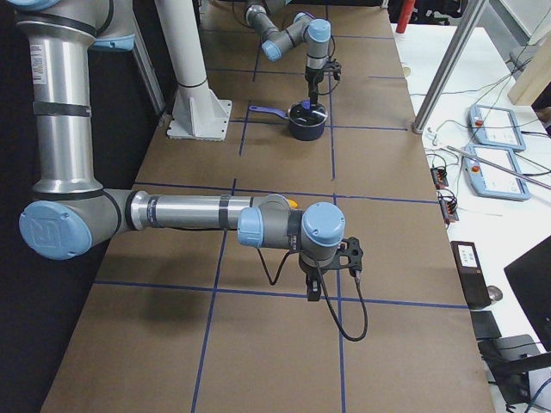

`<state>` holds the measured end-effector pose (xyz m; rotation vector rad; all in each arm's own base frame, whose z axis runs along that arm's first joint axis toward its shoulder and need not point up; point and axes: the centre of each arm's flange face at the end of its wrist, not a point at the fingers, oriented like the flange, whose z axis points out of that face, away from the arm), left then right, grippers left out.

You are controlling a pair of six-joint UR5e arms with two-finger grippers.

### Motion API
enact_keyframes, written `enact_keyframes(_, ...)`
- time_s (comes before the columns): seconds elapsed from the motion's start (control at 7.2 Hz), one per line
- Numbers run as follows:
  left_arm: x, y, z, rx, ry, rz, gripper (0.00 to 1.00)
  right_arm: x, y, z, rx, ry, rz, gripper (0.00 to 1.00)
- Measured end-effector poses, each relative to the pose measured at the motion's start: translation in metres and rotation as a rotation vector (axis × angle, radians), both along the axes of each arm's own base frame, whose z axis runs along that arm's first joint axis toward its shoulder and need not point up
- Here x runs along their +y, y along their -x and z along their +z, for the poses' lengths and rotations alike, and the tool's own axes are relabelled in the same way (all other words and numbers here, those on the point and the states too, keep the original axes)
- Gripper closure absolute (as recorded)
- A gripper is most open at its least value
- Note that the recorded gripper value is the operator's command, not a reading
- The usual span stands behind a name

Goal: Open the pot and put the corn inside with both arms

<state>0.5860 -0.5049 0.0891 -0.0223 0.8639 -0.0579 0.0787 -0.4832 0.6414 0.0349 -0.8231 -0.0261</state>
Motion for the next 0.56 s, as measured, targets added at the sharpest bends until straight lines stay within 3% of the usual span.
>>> enact_keyframes(0.14,0.0039,-0.0035,0.0010,-0.001,0.001,0.006,0.24,0.0000,0.0000,0.0001,0.000,0.000,0.000,0.00)
enact_keyframes(0.28,0.0059,-0.0054,0.0011,-0.002,0.003,0.009,0.70,0.0000,0.0000,0.0003,0.000,0.000,0.000,0.00)
enact_keyframes(0.42,0.0069,-0.0057,0.0008,-0.004,0.004,0.010,0.91,0.0001,0.0000,0.0005,0.000,0.001,0.000,0.00)
enact_keyframes(0.56,0.0077,-0.0051,-0.0003,-0.004,0.005,0.010,0.95,0.0000,0.0000,0.0005,0.000,0.002,0.001,0.00)
